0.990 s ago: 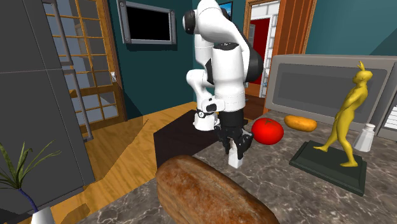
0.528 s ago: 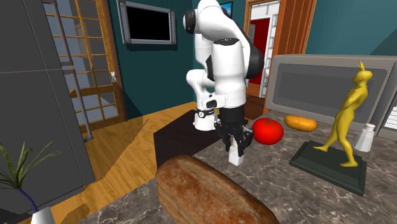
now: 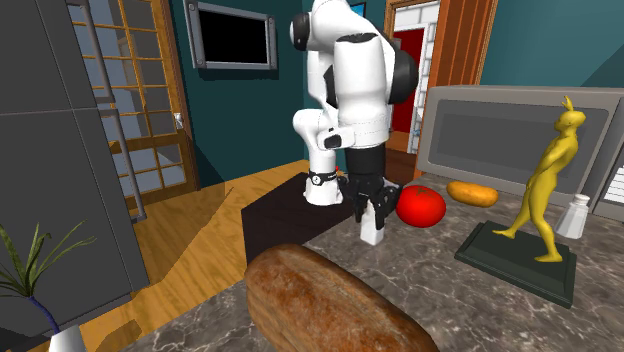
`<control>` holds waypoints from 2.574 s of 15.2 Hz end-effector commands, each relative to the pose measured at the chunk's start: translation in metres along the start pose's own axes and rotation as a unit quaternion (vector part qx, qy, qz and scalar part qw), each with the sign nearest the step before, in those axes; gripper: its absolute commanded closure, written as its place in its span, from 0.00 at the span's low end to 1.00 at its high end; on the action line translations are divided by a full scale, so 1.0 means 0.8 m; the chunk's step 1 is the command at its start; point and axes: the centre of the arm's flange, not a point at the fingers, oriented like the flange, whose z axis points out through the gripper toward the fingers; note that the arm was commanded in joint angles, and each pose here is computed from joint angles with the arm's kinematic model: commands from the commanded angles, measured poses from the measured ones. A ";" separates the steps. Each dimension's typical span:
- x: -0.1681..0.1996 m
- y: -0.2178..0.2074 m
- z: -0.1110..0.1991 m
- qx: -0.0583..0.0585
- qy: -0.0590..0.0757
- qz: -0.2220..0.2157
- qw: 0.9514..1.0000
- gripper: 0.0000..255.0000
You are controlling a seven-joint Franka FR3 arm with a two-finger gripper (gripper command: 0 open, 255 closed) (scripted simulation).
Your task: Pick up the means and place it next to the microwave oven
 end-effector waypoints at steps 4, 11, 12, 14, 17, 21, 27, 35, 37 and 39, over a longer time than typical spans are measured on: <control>-0.005 -0.003 -0.034 0.000 0.000 0.000 1.000 1.00; -0.009 -0.008 -0.079 0.000 0.000 0.000 1.000 1.00; -0.009 -0.009 -0.086 0.000 0.000 0.000 1.000 1.00; -0.010 -0.011 -0.099 0.000 0.000 0.000 1.000 1.00; -0.012 -0.013 -0.118 0.000 0.000 0.000 1.000 1.00; -0.014 -0.016 -0.145 0.000 0.000 0.000 1.000 1.00; -0.018 -0.020 -0.184 0.000 0.000 0.000 1.000 1.00; -0.023 -0.026 -0.236 0.000 0.000 0.000 1.000 1.00; -0.024 -0.027 -0.249 0.000 0.000 0.000 1.000 1.00; -0.025 -0.029 -0.262 0.000 0.000 0.000 1.000 1.00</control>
